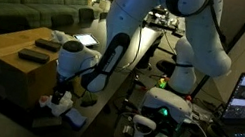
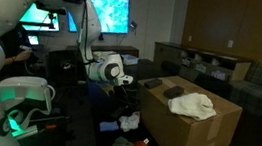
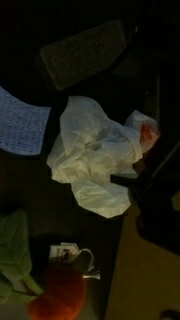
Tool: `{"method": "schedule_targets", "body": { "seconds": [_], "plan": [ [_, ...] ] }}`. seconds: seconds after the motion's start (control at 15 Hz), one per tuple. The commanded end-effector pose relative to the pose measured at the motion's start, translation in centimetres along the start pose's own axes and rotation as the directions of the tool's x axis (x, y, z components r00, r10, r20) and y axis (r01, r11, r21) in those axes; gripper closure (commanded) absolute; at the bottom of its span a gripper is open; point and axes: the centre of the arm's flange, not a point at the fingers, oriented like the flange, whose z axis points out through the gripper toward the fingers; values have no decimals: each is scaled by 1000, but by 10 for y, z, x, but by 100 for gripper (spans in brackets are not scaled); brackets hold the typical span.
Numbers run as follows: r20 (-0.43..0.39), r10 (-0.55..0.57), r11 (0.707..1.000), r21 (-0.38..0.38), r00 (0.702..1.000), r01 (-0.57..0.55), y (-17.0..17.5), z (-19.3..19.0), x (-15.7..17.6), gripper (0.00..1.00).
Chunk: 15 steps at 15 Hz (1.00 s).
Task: Put the items on the table on to the box and the items on the box on to the table.
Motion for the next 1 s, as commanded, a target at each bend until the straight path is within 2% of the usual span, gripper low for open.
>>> {"method": "schedule_targets", "body": {
  "seconds": [0.0, 0.93],
  "plan": [
    [-50, 66, 998, 25, 997, -65, 8, 5, 1, 0],
    [-31, 149, 987, 63, 988, -147, 13, 52, -9, 0]
  ]
}}
